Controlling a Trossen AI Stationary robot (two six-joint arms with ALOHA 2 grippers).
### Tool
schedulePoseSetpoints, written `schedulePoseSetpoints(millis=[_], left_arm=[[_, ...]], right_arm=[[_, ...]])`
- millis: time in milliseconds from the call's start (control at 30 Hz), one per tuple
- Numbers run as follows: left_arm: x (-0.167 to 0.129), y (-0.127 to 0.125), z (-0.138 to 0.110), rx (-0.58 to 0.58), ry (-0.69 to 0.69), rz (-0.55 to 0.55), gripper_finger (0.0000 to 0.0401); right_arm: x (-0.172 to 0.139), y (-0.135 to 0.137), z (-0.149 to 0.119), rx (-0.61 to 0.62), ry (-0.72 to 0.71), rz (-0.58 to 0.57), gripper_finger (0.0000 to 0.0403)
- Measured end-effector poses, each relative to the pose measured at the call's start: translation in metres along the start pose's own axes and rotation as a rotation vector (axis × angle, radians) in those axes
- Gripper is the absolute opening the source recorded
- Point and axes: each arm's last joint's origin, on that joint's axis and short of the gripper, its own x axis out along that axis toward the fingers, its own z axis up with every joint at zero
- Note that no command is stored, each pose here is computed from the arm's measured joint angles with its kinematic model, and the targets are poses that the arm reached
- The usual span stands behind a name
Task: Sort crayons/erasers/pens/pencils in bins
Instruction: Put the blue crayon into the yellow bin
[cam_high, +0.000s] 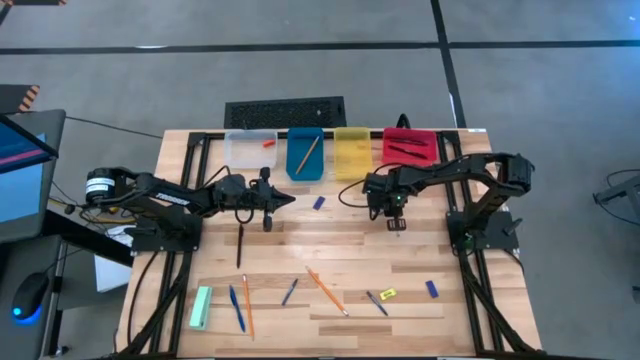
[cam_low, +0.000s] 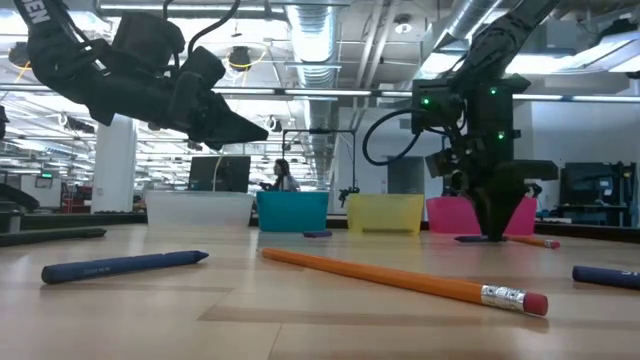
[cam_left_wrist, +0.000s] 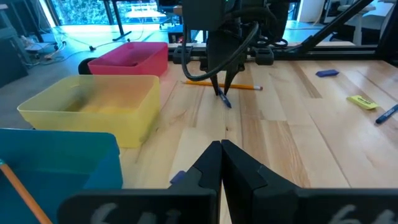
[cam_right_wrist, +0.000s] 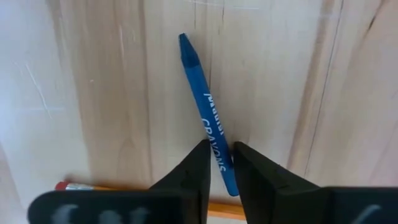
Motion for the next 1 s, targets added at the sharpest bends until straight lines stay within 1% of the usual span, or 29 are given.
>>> schedulePoseSetpoints(millis=[267,433,567,667,733,1000], left_arm=[[0.0000,0.0000,0.0001,0.000,-0.001,0.000,0.0000],[0.0000,0.0000,0.0005,-0.002,-0.005,-0.001,0.0000],[0.0000,-0.0004,0.0007,-0.002,-0.008,-0.016,0.0000],[0.0000,-0.0005,0.0007,-0.003,-0.008,-0.017,0.0000],[0.0000,-0.0005,0.0008,-0.004,-0.009,-0.017,0.0000],[0.0000,-0.0005,0.0005,-0.004,-0.006,-0.017,0.0000]], right_arm=[[0.0001,0.0000,0.0003,0.016,-0.003,0.000,0.0073],[0.0002,-0.0020,-0.0002,0.101,-0.005,0.003,0.0068],[0.0003,-0.0030,-0.0003,0.163,-0.012,0.027,0.0067],[0.0001,-0.0045,-0.0005,0.232,-0.014,0.032,0.0067],[-0.0005,-0.0058,-0.0001,0.279,-0.021,0.059,0.0067],[-0.0034,-0.0070,-0.0001,0.331,-0.042,0.074,0.0067]])
